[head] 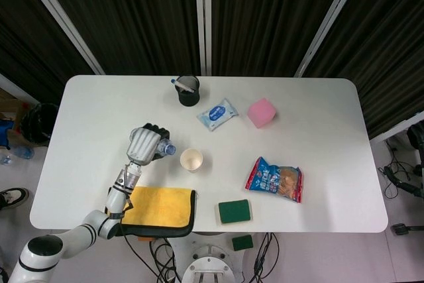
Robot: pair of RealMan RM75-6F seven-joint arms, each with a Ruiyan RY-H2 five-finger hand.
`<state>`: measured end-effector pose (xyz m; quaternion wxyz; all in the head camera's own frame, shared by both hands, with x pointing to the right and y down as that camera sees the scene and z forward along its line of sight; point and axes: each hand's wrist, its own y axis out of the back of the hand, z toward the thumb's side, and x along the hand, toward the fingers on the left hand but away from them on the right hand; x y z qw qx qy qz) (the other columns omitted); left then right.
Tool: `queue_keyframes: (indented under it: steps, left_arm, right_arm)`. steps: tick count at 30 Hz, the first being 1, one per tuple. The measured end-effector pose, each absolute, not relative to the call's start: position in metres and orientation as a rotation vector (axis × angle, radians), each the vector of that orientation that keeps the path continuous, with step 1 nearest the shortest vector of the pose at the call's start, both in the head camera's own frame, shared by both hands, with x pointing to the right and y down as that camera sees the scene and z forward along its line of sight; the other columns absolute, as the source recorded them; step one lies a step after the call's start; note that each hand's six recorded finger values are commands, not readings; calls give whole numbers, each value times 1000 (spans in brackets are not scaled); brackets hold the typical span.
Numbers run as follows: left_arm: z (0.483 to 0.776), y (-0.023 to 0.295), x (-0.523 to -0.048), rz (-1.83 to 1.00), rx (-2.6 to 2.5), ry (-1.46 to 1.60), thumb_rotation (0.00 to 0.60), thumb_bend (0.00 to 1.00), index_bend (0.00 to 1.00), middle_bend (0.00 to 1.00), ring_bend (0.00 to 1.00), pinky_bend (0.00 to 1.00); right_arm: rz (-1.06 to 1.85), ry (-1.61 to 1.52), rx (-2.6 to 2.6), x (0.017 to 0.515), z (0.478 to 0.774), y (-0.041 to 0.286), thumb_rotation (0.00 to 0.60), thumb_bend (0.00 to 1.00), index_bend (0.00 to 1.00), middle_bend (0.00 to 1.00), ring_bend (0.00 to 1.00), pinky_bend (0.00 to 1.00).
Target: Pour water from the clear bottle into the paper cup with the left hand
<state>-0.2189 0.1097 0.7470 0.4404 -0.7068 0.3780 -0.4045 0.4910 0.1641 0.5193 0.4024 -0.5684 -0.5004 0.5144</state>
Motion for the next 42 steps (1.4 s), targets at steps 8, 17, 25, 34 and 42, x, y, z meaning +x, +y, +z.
queue_keyframes:
  steps: [8, 17, 25, 34, 42]
  left_arm:
    - [752, 111, -212, -1034, -1684, 878, 600, 274, 694, 677, 637, 477]
    - [755, 111, -204, -1036, -1650, 842, 600, 275, 694, 677, 636, 476]
    - [754, 111, -198, -1022, -1591, 792, 600, 275, 695, 677, 636, 475]
    - [754, 112, -194, -1018, -1543, 753, 600, 275, 695, 677, 636, 468]
    - [756, 111, -193, -1028, -1489, 711, 600, 275, 695, 677, 637, 468]
  right_arm:
    - [1308, -1266, -1440, 493, 522, 165, 540, 217, 0, 0, 0, 0]
    - [1315, -1267, -1439, 495, 524, 164, 540, 218, 0, 0, 0, 0]
    - [1317, -1272, -1438, 497, 524, 165, 540, 217, 0, 0, 0, 0]
    - [1319, -1275, -1438, 499, 525, 165, 541, 218, 0, 0, 0, 0]
    - [1322, -1277, -1438, 500, 526, 165, 542, 217, 0, 0, 0, 0]
